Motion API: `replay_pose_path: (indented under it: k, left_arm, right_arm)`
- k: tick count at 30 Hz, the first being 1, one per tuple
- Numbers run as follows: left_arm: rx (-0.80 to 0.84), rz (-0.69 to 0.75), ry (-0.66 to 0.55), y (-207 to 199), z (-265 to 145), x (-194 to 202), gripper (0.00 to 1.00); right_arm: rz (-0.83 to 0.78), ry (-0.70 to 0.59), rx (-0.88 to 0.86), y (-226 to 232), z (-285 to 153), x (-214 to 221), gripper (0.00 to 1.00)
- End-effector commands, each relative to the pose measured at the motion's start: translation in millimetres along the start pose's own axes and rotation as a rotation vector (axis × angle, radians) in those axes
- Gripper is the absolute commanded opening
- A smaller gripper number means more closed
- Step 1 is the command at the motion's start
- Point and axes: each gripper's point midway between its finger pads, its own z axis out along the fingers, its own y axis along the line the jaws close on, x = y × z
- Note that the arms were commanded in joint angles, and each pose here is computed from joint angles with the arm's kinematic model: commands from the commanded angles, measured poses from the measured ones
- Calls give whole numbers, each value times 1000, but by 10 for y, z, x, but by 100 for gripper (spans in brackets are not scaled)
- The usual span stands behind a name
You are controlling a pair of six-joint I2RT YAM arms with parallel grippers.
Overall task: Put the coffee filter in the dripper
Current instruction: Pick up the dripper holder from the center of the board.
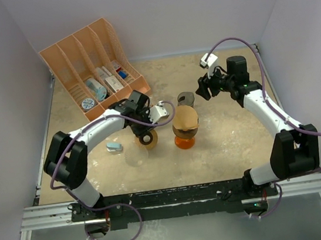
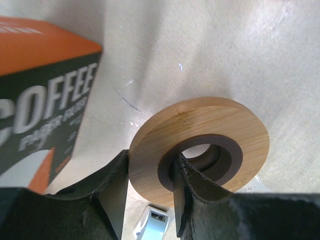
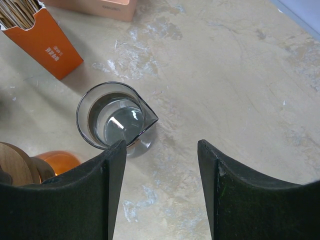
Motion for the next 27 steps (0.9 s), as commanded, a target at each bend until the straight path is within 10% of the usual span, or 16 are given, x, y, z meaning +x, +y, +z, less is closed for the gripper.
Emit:
replay_pose_path:
  k: [1, 14, 27]
  left_arm:
    - [-62, 42, -162, 157, -426, -496, 17]
    - [-259, -137, -432, 839, -1404, -1444, 15]
    - [-169, -401, -564, 1050, -1312, -2417, 14]
  right_arm:
    - [-38, -72, 11, -9, -114, -244, 62]
    - [-41, -122, 72, -120, -355, -412, 63]
    - [5, -159, 213, -420, -674, -437, 64]
